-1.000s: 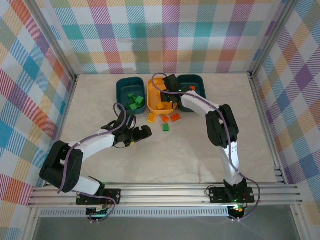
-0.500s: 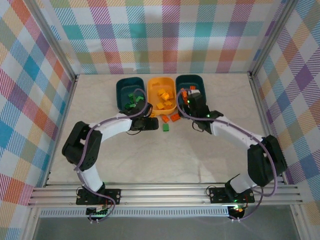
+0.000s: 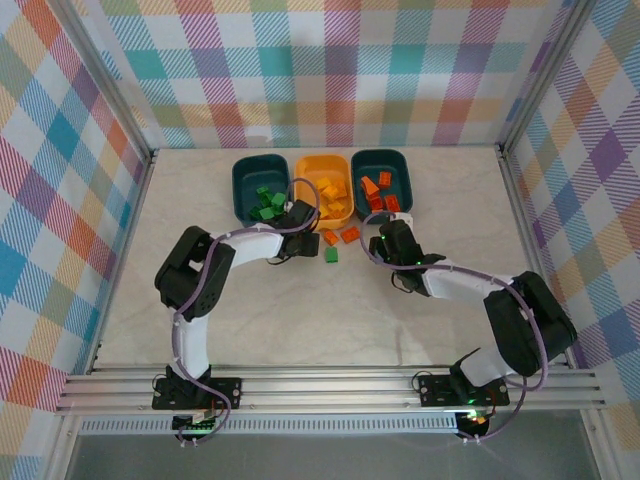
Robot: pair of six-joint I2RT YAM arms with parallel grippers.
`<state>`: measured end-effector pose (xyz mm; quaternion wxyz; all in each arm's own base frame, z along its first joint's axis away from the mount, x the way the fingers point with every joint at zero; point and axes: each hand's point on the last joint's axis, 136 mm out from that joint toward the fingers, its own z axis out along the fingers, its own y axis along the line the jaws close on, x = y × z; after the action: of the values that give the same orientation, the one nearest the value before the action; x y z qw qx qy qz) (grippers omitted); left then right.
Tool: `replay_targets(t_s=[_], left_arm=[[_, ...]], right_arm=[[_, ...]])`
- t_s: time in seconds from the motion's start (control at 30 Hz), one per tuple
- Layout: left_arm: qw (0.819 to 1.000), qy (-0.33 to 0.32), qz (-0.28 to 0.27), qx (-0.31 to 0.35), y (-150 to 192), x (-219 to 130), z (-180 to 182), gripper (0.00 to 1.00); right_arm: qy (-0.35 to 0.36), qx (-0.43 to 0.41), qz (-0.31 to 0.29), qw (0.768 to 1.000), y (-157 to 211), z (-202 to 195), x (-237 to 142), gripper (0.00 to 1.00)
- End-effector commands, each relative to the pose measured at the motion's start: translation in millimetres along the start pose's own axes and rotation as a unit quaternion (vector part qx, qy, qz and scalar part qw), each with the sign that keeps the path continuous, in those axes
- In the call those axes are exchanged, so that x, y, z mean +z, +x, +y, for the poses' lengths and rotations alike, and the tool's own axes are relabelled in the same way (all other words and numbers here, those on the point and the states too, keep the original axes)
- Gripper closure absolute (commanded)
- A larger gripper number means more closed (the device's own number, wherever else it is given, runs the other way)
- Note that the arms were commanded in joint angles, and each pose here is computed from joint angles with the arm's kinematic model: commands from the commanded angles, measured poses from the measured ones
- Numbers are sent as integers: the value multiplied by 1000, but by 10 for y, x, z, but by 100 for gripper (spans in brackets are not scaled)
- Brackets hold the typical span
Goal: Sort the legos into containers by color
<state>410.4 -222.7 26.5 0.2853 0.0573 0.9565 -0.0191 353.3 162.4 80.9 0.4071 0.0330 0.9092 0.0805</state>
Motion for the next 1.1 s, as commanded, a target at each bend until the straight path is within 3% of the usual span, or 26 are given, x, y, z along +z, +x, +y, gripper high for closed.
replay_targets(t_s=[0.0,0.13,0.43,0.63,0.8,0.9,1.07], left_arm=[[1000,10,-22,15,-149,84,-114,30],[1000,8,-19,19,-147,140,-125,47],[1000,26,-17,2,-78,-45,-130,68],[996,79,-38,0,-41,-635,-246,73],[992,91,-78,-26,-400,-1048,-220,72],[994,86,-69,-24,-610,-1040,-286,73],[994,94,-22,-59,-928,-654,-423,74]], right_arm=[[2,23,-26,999,-146,15,38,46],[-1,24,-27,999,-150,22,34,47],[-2,20,-28,999,-157,29,34,49],[0,26,-29,999,-155,10,23,49],[4,45,-39,998,-175,-26,-1,51],[14,65,-51,996,-175,-122,-42,50],[28,101,-62,993,-198,-306,-91,48]])
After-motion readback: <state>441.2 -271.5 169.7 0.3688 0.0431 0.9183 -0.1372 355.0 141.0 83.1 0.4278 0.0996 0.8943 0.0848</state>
